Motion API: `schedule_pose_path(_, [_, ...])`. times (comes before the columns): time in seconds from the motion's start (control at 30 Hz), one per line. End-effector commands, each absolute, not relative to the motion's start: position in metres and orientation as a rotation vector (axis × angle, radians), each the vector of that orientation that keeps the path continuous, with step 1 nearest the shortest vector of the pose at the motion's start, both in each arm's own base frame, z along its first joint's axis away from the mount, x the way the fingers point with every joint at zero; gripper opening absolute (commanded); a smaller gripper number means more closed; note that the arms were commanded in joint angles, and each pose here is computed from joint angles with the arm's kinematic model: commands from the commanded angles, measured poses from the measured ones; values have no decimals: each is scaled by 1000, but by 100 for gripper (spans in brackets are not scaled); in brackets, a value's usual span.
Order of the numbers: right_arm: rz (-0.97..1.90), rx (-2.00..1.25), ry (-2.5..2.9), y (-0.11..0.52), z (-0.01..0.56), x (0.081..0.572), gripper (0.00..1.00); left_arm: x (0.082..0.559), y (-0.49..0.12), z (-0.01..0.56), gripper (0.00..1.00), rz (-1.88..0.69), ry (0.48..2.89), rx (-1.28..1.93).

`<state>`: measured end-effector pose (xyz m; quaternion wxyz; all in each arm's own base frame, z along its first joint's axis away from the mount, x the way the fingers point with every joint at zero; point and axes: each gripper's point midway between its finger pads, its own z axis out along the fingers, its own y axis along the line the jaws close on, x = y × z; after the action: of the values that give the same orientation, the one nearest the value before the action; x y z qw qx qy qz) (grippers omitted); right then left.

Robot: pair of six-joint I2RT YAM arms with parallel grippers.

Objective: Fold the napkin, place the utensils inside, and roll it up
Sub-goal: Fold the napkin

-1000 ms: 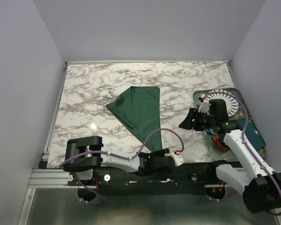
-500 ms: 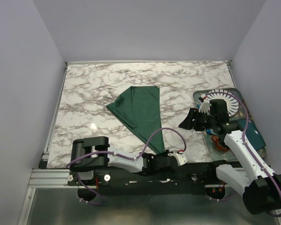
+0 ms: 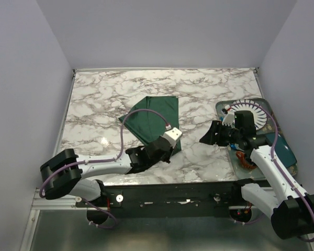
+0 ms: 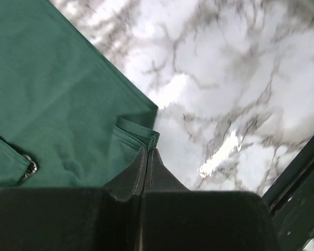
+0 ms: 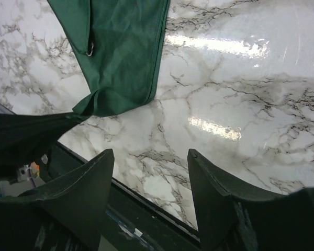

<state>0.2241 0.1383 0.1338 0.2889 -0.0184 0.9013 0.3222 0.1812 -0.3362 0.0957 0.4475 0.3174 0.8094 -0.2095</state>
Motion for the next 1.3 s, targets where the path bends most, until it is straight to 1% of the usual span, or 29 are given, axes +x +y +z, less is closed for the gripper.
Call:
schedule_pose_path(0.0, [887, -75, 2398, 140, 141, 223, 67, 192, -340, 123, 0, -840, 2046, 604])
schedule_pose_path(0.1, [900, -79, 2400, 141, 141, 223, 67, 203, -334, 134, 0, -938, 2053, 536])
schedule_pose_path(0.13, [901, -81, 2401, 142, 141, 222, 67, 219, -323, 135, 0, -943, 2071, 450])
schedule_pose_path(0.2, [902, -78, 2409, 141, 138, 222, 67, 228, -317, 136, 0, -990, 2088, 400])
schedule_pose_path(0.37, [912, -90, 2409, 143, 139, 222, 67, 278, -276, 128, 0, -993, 2142, 156])
schedule_pose_path(0.63, [920, -91, 2418, 144, 136, 222, 67, 331, -239, 117, 0, -1001, 2178, -50])
schedule_pose_path(0.8, [922, -92, 2423, 144, 134, 221, 67, 348, -220, 107, 0, -970, 2198, -116])
schedule_pose_path(1.17, [952, -97, 2441, 147, 131, 223, 67, 379, -163, 106, 0, -754, 2207, -267])
schedule_pose_path(1.27, [956, -97, 2443, 148, 128, 224, 67, 385, -155, 108, 0, -740, 2196, -306])
